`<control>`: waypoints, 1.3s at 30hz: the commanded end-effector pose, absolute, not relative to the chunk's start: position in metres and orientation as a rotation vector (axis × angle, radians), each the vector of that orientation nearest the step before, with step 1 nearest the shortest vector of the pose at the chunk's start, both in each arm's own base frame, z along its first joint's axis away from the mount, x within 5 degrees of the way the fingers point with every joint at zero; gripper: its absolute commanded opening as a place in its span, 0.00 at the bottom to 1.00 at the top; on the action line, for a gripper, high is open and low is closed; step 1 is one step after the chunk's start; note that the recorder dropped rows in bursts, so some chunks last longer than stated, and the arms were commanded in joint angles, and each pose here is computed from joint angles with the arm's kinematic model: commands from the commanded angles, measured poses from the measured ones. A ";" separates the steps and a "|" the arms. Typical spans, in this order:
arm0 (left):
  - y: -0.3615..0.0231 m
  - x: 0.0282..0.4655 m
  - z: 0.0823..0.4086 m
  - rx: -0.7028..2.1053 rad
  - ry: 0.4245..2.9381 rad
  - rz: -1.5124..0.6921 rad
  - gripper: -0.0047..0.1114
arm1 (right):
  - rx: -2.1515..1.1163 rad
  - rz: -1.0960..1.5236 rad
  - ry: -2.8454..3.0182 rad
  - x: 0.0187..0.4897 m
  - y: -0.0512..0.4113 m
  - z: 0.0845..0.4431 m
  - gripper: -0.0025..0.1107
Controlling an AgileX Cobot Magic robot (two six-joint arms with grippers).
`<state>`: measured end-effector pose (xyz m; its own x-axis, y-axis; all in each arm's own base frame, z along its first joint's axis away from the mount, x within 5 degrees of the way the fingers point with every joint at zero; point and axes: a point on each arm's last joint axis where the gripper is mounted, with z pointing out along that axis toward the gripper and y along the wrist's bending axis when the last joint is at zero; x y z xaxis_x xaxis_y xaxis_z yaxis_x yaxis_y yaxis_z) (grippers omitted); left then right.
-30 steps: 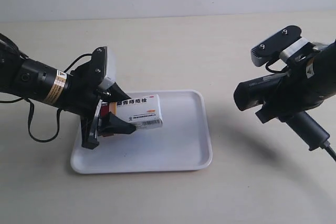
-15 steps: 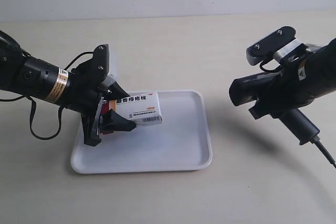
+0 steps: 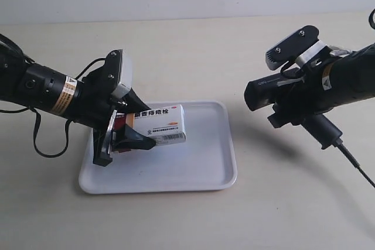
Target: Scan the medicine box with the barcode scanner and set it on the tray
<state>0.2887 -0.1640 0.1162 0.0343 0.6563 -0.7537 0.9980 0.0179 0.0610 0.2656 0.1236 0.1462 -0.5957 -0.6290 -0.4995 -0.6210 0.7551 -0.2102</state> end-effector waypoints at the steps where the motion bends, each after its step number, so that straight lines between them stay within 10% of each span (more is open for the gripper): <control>1: -0.165 0.289 0.118 1.698 1.668 -0.731 0.04 | -0.942 -0.001 2.347 0.269 0.127 0.149 0.02; 34: -0.159 0.306 0.087 1.479 1.956 -0.612 0.04 | -0.549 0.185 2.473 0.261 0.100 0.107 0.02; 39: -0.158 0.307 0.087 1.479 1.961 -0.603 0.25 | -0.491 0.204 2.518 0.261 0.101 0.095 0.23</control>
<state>0.3047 -0.1575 0.0878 -0.1812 0.6849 -0.7057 0.9673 0.2538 -0.0020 0.2601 0.1003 0.1000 -0.7647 -0.3324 -0.5520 -0.4086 0.9126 0.0165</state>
